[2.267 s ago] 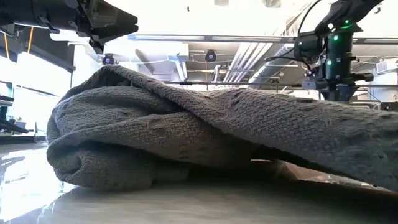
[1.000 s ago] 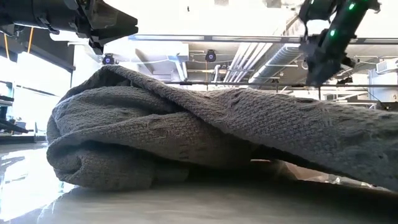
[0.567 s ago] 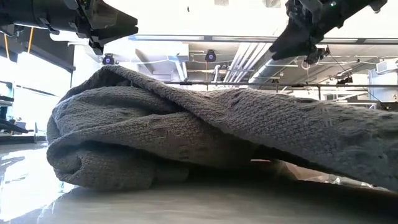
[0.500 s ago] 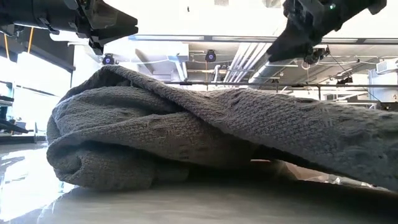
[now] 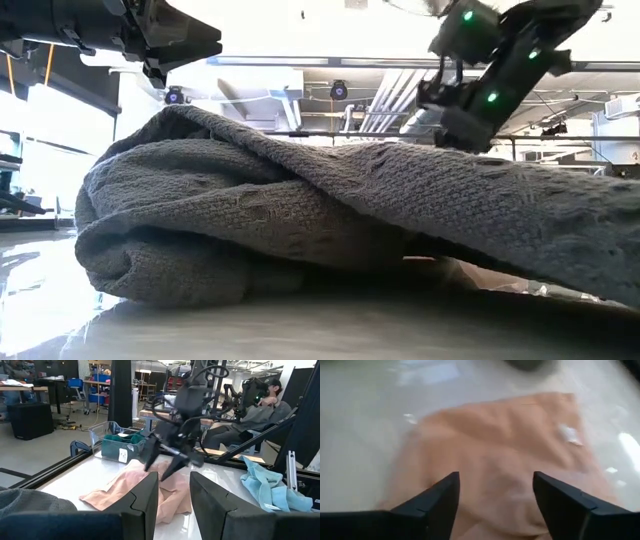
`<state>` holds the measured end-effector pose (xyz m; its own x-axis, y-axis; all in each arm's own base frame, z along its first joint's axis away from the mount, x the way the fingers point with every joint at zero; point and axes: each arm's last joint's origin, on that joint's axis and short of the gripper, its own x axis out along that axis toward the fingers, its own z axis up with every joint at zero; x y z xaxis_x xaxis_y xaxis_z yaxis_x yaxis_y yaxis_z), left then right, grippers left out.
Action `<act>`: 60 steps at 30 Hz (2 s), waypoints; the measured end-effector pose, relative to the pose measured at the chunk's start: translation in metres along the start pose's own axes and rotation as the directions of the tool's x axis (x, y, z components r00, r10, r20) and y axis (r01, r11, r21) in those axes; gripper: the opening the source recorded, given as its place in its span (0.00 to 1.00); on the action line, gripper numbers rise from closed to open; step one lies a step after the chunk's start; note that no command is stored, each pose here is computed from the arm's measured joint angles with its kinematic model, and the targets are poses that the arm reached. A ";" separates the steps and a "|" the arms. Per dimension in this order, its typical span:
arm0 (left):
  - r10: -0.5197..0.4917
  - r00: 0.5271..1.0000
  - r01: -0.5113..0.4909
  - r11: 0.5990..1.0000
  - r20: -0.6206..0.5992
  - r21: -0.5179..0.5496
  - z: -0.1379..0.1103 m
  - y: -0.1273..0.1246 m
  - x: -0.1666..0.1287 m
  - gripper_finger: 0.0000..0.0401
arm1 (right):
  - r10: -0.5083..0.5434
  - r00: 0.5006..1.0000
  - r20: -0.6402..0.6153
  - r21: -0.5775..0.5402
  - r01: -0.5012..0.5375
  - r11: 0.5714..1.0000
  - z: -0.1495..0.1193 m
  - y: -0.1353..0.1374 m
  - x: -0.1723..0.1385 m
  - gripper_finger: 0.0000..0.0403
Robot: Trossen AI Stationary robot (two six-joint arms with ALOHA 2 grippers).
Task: Sort towels by color in basket
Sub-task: Put the pink towel into the left transparent bin
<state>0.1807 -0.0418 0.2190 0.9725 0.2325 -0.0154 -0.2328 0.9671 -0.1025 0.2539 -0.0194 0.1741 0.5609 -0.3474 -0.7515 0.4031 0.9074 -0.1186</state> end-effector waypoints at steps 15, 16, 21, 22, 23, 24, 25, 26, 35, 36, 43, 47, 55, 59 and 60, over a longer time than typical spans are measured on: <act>-0.014 1.000 0.014 0.999 0.002 0.052 0.000 -0.003 -0.001 0.25 | 0.030 0.974 -0.225 0.041 -0.021 0.999 -0.020 -0.005 0.056 0.40; -0.024 1.000 0.024 0.997 0.006 0.070 0.000 -0.004 -0.002 0.25 | 0.030 0.973 -0.231 0.042 -0.021 0.999 -0.022 -0.002 0.059 0.36; -0.004 1.000 0.001 0.966 0.011 0.258 -0.002 -0.014 -0.006 0.22 | 0.047 0.988 -0.148 0.069 -0.037 0.997 -0.023 0.021 0.066 0.12; 0.025 1.000 -0.027 0.953 0.010 0.301 -0.003 -0.016 -0.007 0.20 | 0.053 0.992 -0.113 0.068 -0.046 0.997 -0.022 0.028 0.066 0.08; 0.047 0.999 -0.049 0.939 0.012 0.339 -0.004 -0.018 -0.007 0.19 | 0.057 0.995 -0.079 0.063 -0.053 0.997 -0.021 0.034 0.065 0.05; 0.069 0.998 -0.069 0.923 0.013 0.378 -0.006 -0.019 -0.007 0.18 | 0.060 0.997 -0.044 0.056 -0.057 0.997 -0.020 0.040 0.064 0.03; 0.083 0.996 -0.080 0.908 0.012 0.412 -0.008 -0.021 -0.006 0.17 | 0.057 0.998 -0.007 0.056 -0.057 0.997 -0.018 0.045 0.062 0.03; 0.089 0.996 -0.086 0.895 0.013 0.437 -0.009 -0.022 -0.006 0.16 | 0.051 0.999 0.021 0.064 -0.052 0.997 -0.018 0.049 0.061 0.04; 0.005 0.999 -0.020 0.881 0.032 0.472 -0.015 -0.028 0.006 0.12 | -0.070 0.965 0.253 0.147 0.033 0.989 -0.008 0.072 0.047 0.02; -0.045 0.999 0.025 0.880 0.031 0.474 -0.016 -0.028 0.007 0.12 | -0.049 0.962 0.270 0.134 0.013 0.991 -0.007 0.074 0.045 0.02; -0.264 0.961 0.153 0.761 0.085 0.630 -0.016 -0.032 0.018 0.15 | 0.064 0.853 0.518 0.158 -0.169 0.973 0.019 0.086 0.031 0.04; -0.262 0.961 0.109 0.661 0.092 0.743 -0.015 -0.040 0.031 0.24 | 0.162 0.795 0.584 0.031 -0.221 0.975 0.028 0.088 0.026 0.03; -0.216 0.976 0.129 0.553 -0.008 0.823 -0.020 -0.058 0.075 0.48 | 0.262 0.758 0.598 -0.020 -0.313 0.950 0.014 0.069 0.034 0.03; -0.135 0.990 0.103 0.543 -0.034 0.834 -0.028 -0.059 0.096 0.57 | 0.304 0.705 0.640 -0.055 -0.353 0.934 -0.001 0.062 0.031 0.03; -0.121 0.992 0.096 0.543 -0.035 0.834 -0.029 -0.059 0.101 0.59 | 0.306 0.692 0.653 -0.055 -0.360 0.931 -0.005 0.060 0.030 0.03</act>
<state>0.2931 -0.0786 0.1948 0.9932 0.1100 -0.0376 -0.0409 0.6337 0.7725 0.2907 0.0259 0.1410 0.9842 -0.1171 -0.1326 0.1337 0.9832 0.1245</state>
